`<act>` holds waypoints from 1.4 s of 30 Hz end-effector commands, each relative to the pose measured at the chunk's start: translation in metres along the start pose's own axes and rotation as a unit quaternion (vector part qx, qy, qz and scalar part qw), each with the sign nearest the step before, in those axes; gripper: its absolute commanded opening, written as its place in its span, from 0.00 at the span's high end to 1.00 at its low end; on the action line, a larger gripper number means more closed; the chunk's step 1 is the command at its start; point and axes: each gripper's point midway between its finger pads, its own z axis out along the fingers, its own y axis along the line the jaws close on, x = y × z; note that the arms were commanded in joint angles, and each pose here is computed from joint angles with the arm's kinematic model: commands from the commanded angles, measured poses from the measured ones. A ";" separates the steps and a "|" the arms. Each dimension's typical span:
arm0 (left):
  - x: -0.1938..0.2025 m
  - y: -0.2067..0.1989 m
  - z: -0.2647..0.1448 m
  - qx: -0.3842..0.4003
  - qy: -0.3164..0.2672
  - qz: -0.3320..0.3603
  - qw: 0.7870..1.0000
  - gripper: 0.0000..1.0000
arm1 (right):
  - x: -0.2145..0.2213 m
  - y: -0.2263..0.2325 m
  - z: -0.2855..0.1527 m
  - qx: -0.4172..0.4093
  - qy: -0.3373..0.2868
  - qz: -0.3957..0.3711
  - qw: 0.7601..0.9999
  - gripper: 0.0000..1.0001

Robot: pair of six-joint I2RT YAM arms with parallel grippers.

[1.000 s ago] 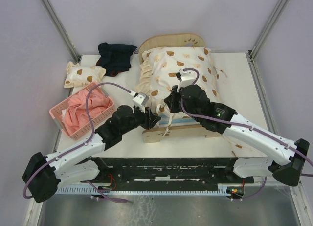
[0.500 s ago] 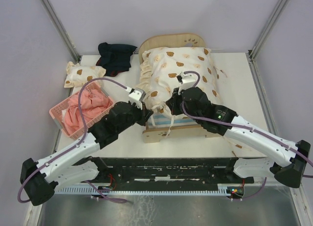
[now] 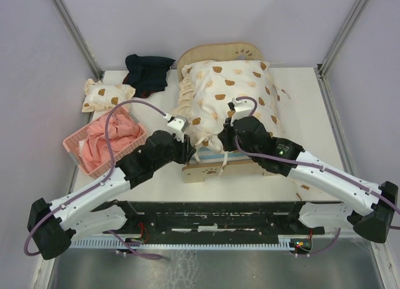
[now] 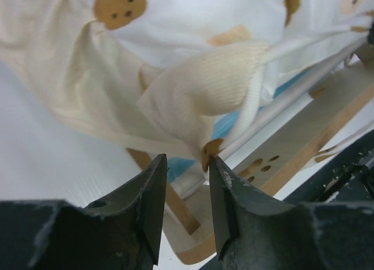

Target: Set up the pet bed

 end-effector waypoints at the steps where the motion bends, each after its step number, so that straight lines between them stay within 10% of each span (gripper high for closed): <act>1: -0.020 0.024 -0.021 -0.081 -0.042 -0.055 0.994 0.56 | 0.014 -0.012 -0.003 0.013 0.016 -0.016 1.000 0.98; 7: 0.011 0.054 -0.034 -0.149 -0.053 -0.123 0.980 0.60 | 0.027 -0.023 -0.011 0.020 0.029 -0.019 0.999 0.98; 25: 0.054 -0.037 0.013 0.081 -0.036 -0.225 0.970 0.75 | 0.031 -0.048 -0.029 0.069 0.051 -0.042 0.995 0.98; 42: 0.051 -0.067 0.051 0.082 -0.053 -0.107 0.989 0.62 | 0.028 -0.097 -0.064 0.158 0.040 -0.038 0.986 0.98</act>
